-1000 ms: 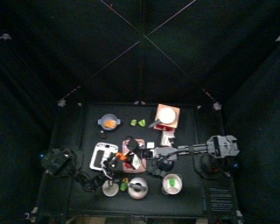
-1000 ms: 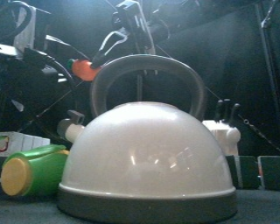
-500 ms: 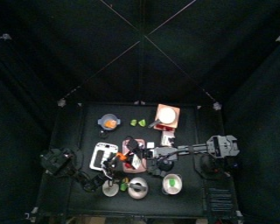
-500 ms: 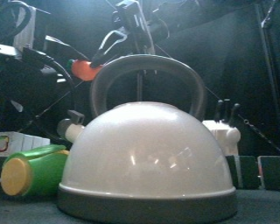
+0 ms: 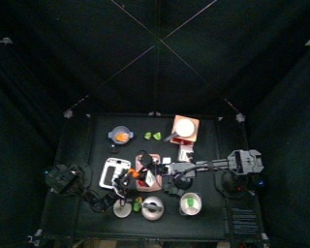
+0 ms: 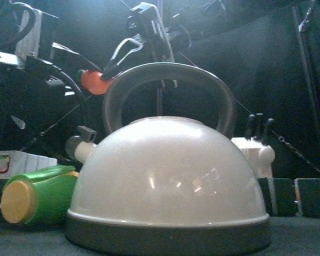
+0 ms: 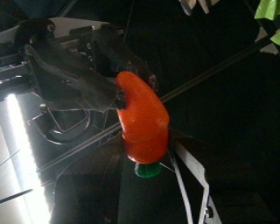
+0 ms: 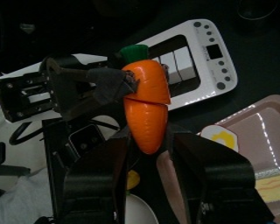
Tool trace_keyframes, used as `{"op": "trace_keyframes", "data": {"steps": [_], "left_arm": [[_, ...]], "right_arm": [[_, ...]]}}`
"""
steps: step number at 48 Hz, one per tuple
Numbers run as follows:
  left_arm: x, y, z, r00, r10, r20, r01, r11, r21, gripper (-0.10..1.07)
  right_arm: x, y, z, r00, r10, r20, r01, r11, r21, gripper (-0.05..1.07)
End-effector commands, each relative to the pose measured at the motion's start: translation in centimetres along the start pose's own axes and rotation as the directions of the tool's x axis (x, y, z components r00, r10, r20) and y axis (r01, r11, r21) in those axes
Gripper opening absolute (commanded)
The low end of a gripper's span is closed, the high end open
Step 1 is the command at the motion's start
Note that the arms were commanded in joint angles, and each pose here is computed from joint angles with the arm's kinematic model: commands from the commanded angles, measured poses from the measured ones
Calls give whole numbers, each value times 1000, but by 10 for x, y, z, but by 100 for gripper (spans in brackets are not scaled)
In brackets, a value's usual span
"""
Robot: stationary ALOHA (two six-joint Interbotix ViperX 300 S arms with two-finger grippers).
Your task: Assemble carrot
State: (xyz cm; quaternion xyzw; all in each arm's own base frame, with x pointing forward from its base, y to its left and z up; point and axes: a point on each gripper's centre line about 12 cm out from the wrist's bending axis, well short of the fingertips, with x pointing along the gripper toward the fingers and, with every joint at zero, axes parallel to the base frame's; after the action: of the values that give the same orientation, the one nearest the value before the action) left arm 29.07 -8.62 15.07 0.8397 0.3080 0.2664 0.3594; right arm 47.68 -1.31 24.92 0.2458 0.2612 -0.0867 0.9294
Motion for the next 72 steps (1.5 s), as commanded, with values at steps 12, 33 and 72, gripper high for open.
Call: {"op": "trace_keyframes", "data": {"steps": [12,33,72], "left_arm": [[-1,21,-13,999,-35,16,38,966,-254,67],[-1,16,-14,997,-67,50,78,961,-264,91],[12,15,-70,978,-206,-15,128,659,-741,91]], "right_arm": [[-12,0,20,998,14,60,-15,1000,6,67],[-16,0,19,998,19,67,-19,1000,5,67],[-41,-11,-7,993,56,108,-58,998,15,67]]}}
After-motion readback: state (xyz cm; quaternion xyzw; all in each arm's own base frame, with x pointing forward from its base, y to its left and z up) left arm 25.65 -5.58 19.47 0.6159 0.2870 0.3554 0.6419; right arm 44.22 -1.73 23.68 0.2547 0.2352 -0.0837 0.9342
